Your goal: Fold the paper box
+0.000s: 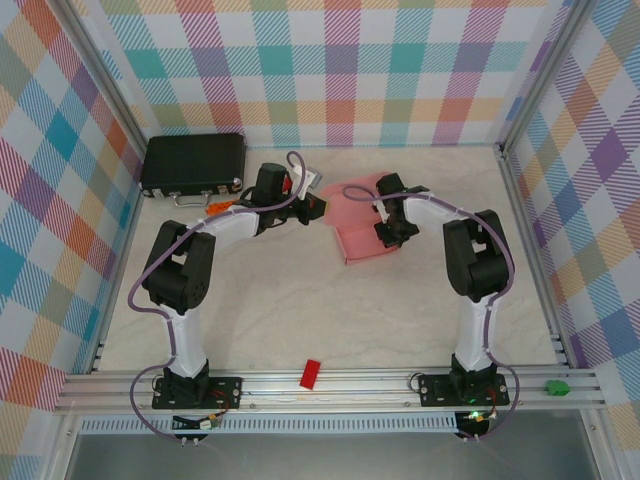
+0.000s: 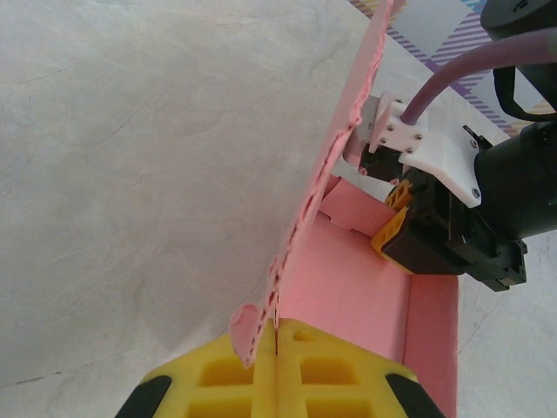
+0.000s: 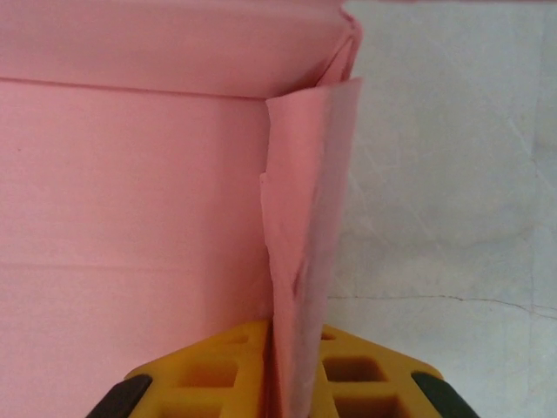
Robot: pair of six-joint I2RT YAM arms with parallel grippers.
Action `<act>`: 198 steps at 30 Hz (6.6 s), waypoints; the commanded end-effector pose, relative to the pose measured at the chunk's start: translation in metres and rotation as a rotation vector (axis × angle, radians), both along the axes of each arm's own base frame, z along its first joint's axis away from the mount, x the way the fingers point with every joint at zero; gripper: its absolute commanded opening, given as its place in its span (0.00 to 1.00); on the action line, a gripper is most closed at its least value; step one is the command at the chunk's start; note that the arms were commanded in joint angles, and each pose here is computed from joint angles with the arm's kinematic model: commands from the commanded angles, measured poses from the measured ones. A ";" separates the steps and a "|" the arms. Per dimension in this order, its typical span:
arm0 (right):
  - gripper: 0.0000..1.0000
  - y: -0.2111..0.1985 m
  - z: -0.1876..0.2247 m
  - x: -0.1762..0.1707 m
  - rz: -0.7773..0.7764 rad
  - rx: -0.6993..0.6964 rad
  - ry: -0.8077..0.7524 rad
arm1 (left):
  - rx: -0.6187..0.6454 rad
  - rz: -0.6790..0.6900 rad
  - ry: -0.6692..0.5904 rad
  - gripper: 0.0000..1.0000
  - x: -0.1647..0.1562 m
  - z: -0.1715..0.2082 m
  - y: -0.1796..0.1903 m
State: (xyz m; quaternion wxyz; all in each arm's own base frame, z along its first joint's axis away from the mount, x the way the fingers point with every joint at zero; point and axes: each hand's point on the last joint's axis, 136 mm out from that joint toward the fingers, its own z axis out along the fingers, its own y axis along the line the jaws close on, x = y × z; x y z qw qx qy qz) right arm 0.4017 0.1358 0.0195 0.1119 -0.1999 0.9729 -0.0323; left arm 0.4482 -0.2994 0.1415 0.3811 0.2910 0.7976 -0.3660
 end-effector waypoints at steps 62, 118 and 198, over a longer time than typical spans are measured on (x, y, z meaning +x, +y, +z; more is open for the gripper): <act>0.38 0.012 0.027 -0.010 -0.172 0.048 0.004 | -0.014 -0.017 -0.019 0.00 0.004 0.010 -0.003; 0.34 -0.001 0.031 -0.007 -0.241 -0.026 -0.022 | -0.014 -0.023 -0.017 0.00 0.006 0.010 -0.004; 0.38 -0.015 0.121 0.056 0.334 0.662 -0.309 | 0.086 -0.183 -0.138 0.00 0.046 0.003 -0.013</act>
